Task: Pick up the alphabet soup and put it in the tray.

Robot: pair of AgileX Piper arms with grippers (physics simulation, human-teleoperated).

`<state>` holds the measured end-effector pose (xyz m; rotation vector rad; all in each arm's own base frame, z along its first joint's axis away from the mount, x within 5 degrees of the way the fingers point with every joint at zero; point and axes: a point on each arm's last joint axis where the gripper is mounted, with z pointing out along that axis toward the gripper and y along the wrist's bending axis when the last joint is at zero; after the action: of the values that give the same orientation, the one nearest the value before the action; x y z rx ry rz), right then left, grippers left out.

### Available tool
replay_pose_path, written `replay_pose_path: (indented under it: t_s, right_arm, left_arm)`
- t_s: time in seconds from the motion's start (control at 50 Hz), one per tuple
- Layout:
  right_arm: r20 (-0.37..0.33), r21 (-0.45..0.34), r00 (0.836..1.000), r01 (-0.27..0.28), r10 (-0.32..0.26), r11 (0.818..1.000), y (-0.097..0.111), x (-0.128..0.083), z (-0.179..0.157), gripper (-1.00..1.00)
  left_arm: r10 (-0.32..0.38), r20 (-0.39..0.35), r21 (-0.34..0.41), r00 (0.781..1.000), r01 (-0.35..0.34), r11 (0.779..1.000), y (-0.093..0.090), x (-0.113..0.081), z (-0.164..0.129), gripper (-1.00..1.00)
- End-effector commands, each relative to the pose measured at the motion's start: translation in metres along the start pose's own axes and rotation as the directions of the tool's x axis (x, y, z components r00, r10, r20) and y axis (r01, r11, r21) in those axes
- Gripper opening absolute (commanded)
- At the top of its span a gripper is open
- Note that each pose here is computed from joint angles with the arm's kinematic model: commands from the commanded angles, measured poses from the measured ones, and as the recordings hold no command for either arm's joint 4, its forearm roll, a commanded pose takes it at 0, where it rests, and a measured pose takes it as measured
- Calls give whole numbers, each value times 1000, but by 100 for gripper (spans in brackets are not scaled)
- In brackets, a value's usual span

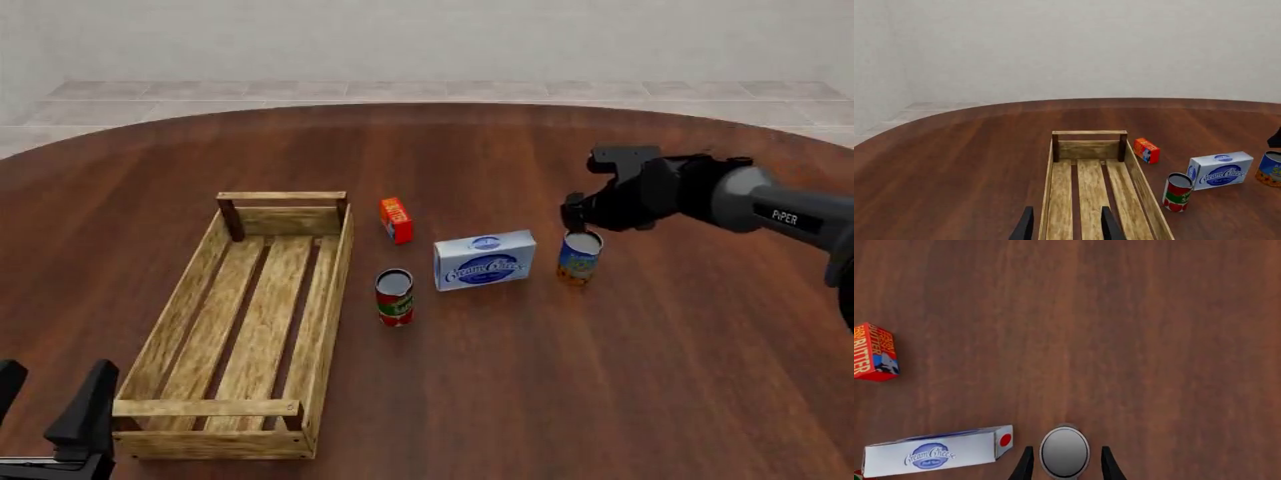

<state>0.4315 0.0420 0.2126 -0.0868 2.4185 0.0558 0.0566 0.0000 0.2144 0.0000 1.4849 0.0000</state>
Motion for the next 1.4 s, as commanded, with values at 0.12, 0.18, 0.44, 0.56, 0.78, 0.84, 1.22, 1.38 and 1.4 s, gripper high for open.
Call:
replay_pose_path:
  t_s: [0.12, 0.18, 0.44, 0.56, 0.78, 0.84, 1.22, 1.38, 1.4]
  right_arm:
    - [-24, -2, 1000, -13, 13, 1000, 1, 12, 19, 100]
    - [-30, -2, 999, -16, 16, 1000, 2, 16, 23, 100]
    - [-56, -6, 998, -30, 29, 1000, 6, 32, 42, 100]
    - [-59, -10, 998, -30, 30, 999, 8, 34, 43, -100]
    - [-61, -10, 998, -29, 29, 1000, 9, 35, 43, -100]
    - [-60, -12, 998, -28, 28, 1000, 10, 35, 41, -100]
    - [-5, -14, 1000, -15, 15, 1000, 9, 18, 8, -100]
    - [29, -14, 1000, -2, 2, 1000, 8, 9, -13, -100]
    - [34, -14, 999, -2, 2, 1000, 7, 8, -16, -100]
  left_arm:
    - [0, 0, 0, 1000, 0, 1000, 0, 0, 0, 100]
    - [0, 0, 0, 1000, 0, 1000, 0, 0, 0, 100]
    - [0, 0, 0, 1000, 0, 1000, 0, 0, 0, 100]
    - [0, 0, 0, 1000, 0, 1000, 0, 0, 0, 100]
    - [0, 0, 0, 1000, 0, 1000, 0, 0, 0, 100]
    - [0, 0, 0, 1000, 0, 1000, 0, 0, 0, 100]
    - [0, 0, 0, 1000, 0, 1000, 0, 0, 0, 100]
    - [0, 0, 0, 1000, 0, 1000, 0, 0, 0, 100]
    - [0, 0, 0, 1000, 0, 1000, 0, 0, 0, 100]
